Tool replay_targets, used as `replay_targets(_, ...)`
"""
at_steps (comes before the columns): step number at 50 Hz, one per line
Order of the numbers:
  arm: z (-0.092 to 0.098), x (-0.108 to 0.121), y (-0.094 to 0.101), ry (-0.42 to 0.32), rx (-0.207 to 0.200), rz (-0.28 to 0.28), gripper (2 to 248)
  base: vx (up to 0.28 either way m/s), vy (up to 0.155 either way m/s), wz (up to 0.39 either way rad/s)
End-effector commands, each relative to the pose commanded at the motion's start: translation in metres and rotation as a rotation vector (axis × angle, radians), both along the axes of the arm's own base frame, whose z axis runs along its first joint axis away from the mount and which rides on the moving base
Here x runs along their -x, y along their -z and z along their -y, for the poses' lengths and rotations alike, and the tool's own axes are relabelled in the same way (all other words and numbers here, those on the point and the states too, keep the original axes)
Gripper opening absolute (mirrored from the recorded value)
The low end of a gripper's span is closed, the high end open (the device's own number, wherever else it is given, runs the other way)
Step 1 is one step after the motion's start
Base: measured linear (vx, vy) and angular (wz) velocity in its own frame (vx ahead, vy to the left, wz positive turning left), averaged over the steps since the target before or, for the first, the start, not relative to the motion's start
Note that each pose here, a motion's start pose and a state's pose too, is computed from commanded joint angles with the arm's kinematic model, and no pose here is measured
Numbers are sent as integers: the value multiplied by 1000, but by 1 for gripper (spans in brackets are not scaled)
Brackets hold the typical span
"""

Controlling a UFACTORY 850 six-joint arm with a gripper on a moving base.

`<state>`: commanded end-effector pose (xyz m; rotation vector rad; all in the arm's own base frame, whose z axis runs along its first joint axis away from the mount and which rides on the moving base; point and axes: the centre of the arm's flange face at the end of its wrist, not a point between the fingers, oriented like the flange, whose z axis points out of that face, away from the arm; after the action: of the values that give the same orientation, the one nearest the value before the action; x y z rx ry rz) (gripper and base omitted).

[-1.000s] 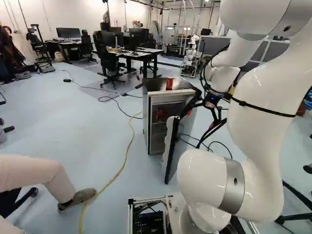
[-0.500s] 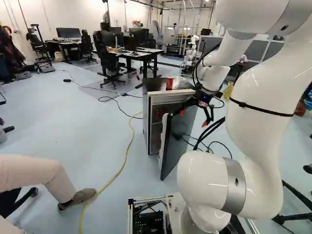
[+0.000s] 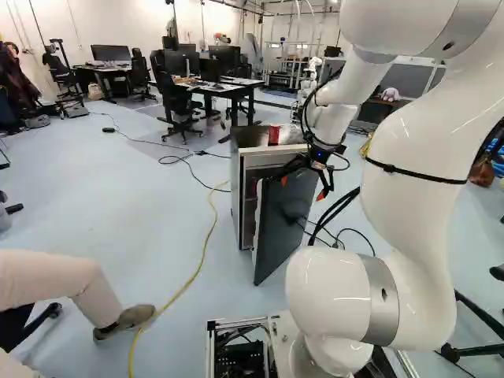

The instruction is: Grab a drink from the fridge

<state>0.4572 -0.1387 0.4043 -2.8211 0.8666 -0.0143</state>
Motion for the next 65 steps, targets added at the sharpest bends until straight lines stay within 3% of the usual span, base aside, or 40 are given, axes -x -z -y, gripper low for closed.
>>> replay_targets(65, -44, -76, -2, -124, 12, 45, 247, 0, 0, 0)
